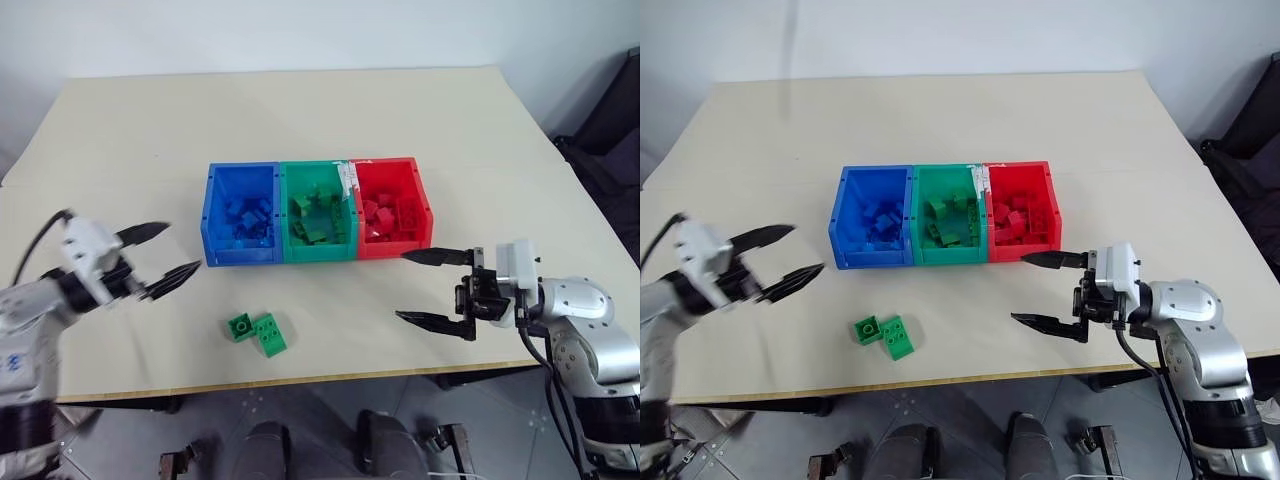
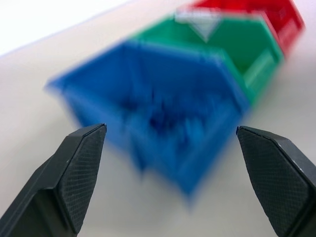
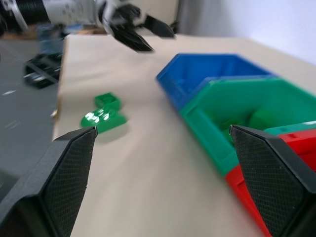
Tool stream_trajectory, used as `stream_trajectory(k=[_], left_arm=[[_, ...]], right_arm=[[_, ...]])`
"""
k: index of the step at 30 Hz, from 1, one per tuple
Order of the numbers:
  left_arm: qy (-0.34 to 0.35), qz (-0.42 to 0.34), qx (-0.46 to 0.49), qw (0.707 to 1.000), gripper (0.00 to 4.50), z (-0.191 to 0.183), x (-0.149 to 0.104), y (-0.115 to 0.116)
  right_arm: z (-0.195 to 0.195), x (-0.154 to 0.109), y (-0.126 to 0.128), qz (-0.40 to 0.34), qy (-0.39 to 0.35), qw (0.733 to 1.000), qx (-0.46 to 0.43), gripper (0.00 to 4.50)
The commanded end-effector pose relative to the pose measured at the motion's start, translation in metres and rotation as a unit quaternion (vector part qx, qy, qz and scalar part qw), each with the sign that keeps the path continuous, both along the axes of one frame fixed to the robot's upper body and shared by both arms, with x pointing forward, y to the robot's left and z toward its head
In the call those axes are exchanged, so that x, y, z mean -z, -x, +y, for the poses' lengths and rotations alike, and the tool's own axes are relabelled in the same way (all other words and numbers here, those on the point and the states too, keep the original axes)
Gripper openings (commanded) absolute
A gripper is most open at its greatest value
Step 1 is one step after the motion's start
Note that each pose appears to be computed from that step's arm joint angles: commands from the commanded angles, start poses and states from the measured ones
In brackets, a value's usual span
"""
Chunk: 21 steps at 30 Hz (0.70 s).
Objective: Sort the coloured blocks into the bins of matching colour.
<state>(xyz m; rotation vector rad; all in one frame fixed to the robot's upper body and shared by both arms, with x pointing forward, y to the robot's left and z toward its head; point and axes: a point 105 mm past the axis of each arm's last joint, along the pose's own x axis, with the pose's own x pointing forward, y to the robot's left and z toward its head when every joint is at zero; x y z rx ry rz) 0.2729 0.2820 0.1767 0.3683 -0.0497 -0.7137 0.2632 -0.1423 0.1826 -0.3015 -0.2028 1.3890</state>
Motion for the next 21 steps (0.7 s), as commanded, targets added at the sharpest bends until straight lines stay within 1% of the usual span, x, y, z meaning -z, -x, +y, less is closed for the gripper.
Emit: stream_trajectory(k=[1,3,5,7,9,11,12,14,16,18,21], left_arm=[[-0.033,-0.008,-0.010,0.999,4.48,0.020,-0.003,0.023],[-0.040,0.011,-0.005,0.999,4.48,0.022,0.003,0.033],[-0.053,0.041,0.029,0.997,4.48,0.012,0.009,0.042],[-0.062,0.045,0.054,0.996,4.48,0.001,0.008,0.043],[-0.076,0.040,0.104,0.991,4.48,-0.021,0.003,0.042],[-0.114,0.051,0.176,0.977,4.48,-0.046,0.005,0.044],[-0.143,0.056,0.223,0.963,4.48,-0.061,0.006,0.045],[-0.170,0.054,0.281,0.943,4.48,-0.083,0.004,0.043],[-0.191,0.053,0.321,0.926,4.48,-0.100,0.004,0.037],[-0.230,0.058,0.373,0.897,4.48,-0.115,0.011,0.032],[-0.275,0.071,0.406,0.868,4.48,-0.127,0.021,0.020]], right_arm=[[0.000,0.000,0.000,-0.005,0.021,0.999,-0.034,4.50],[0.000,0.005,-0.001,-0.001,0.037,0.998,-0.050,4.50],[-0.002,0.008,-0.002,0.005,0.045,0.997,-0.056,4.50],[-0.003,0.009,-0.002,0.005,0.048,0.997,-0.059,4.50],[-0.006,0.010,-0.001,-0.003,0.049,0.997,-0.053,4.50],[-0.012,0.012,0.001,-0.010,0.056,0.997,-0.045,4.50],[-0.018,0.016,0.004,-0.006,0.065,0.997,-0.035,4.50],[-0.031,0.022,0.009,0.008,0.078,0.997,-0.016,4.50],[-0.041,0.028,0.014,0.019,0.089,0.996,0.000,4.50],[-0.047,0.030,0.019,0.029,0.096,0.995,0.014,4.50],[-0.049,0.031,0.024,0.033,0.098,0.994,0.025,4.50]])
